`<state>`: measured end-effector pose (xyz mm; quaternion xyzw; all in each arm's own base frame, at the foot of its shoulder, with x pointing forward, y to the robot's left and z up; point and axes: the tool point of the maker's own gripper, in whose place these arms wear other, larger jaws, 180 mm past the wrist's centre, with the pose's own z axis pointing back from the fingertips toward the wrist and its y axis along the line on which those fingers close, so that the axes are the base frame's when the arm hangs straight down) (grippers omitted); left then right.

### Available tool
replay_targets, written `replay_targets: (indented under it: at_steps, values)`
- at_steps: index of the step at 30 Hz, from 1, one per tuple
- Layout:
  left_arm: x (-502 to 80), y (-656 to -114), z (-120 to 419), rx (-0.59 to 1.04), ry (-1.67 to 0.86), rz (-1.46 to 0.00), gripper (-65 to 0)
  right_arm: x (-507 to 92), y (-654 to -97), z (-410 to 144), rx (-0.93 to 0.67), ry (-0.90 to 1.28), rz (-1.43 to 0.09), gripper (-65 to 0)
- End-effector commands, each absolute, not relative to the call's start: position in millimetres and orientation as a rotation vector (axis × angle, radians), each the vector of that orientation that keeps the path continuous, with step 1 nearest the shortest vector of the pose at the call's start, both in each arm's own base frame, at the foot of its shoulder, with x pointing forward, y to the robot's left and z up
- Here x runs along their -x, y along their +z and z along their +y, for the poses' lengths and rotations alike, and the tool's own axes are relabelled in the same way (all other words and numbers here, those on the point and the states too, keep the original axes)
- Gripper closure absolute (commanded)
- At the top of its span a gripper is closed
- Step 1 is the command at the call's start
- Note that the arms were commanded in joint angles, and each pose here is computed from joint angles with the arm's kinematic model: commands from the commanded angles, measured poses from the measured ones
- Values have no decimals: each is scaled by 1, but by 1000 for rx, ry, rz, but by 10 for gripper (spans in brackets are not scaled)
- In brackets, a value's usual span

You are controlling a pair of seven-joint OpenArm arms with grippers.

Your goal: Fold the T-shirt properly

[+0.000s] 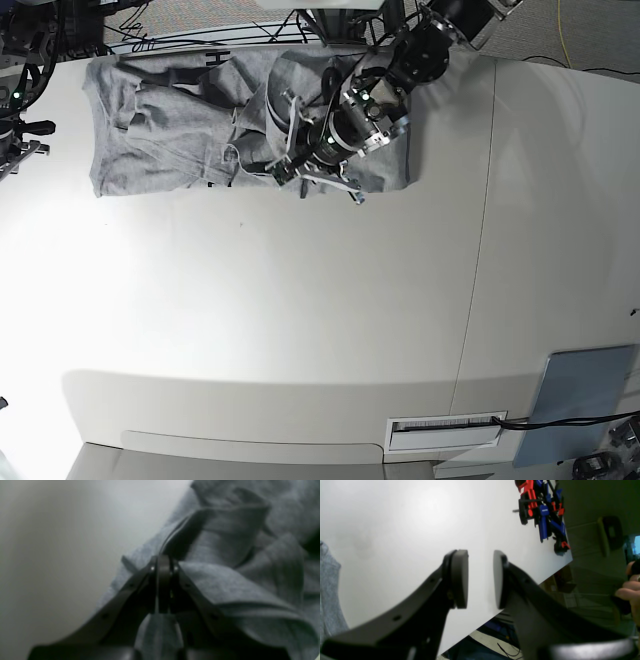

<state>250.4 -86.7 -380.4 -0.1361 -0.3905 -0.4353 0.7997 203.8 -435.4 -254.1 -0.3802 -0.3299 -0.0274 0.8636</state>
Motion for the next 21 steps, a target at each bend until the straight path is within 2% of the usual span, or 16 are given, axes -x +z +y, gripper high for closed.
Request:
replay_targets:
  at_steps: [1, 10, 18, 19, 21]
  values:
    - [-256, -363, -100, 338, -902, -893, 0, -210, -238, -439, 836, -47, -736, -173]
    - [-256, -323, -155, 497, -817, -962, 0, -210, -238, -439, 836, -47, -736, -173]
    - [-272, -314, -151, 478, -674, -1006, 0, -209, -238, -440, 836, -49, -731, -173]
    - [-273, -313, -150, 476, -661, -1014, -8, -209, -238, -440, 836, -49, -731, -173]
    - [-275, -312, -150, 477, -653, -1023, -77, -209, -238, -440, 836, -49, -731, -173]
